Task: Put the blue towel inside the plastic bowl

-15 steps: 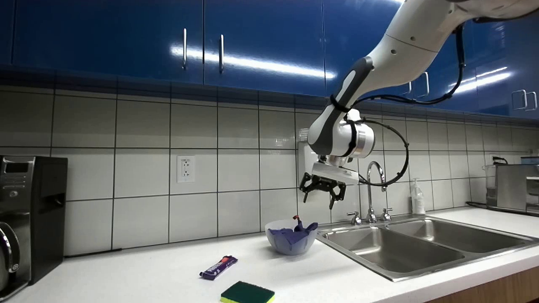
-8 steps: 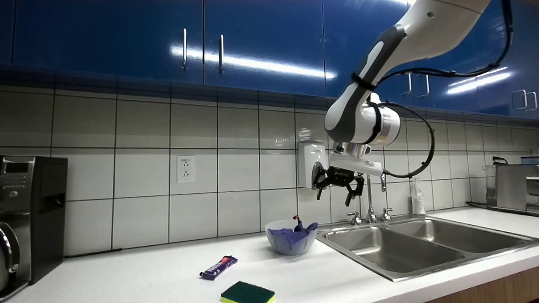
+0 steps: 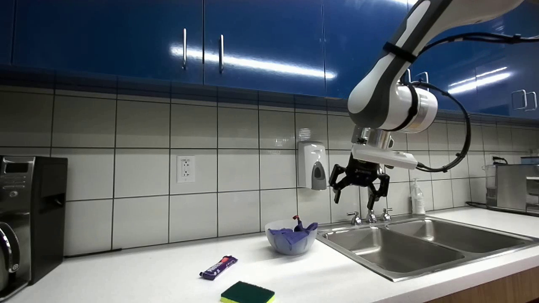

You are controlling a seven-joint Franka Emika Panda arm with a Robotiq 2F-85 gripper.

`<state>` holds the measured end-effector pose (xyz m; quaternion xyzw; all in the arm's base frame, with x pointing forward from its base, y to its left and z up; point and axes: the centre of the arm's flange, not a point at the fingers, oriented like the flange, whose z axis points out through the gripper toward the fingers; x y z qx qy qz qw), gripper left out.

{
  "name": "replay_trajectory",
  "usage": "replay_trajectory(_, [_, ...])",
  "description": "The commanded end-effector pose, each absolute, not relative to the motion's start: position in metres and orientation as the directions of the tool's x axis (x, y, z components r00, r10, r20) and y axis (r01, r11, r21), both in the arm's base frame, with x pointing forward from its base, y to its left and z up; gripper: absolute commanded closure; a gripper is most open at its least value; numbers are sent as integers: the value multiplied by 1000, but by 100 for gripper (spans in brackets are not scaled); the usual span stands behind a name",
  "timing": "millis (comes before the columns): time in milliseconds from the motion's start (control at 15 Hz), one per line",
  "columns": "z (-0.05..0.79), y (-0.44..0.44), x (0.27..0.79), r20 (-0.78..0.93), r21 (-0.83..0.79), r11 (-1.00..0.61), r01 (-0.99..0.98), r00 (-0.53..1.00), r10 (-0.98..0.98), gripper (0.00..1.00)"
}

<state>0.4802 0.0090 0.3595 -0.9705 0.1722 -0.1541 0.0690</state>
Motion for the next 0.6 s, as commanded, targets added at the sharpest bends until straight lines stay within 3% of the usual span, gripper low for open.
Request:
replay_trajectory(0, [378, 14, 436, 251, -169, -939, -301, 908, -336, 0])
replay_trajectory(533, [368, 18, 440, 243, -169, -943, -288, 914, -323, 0])
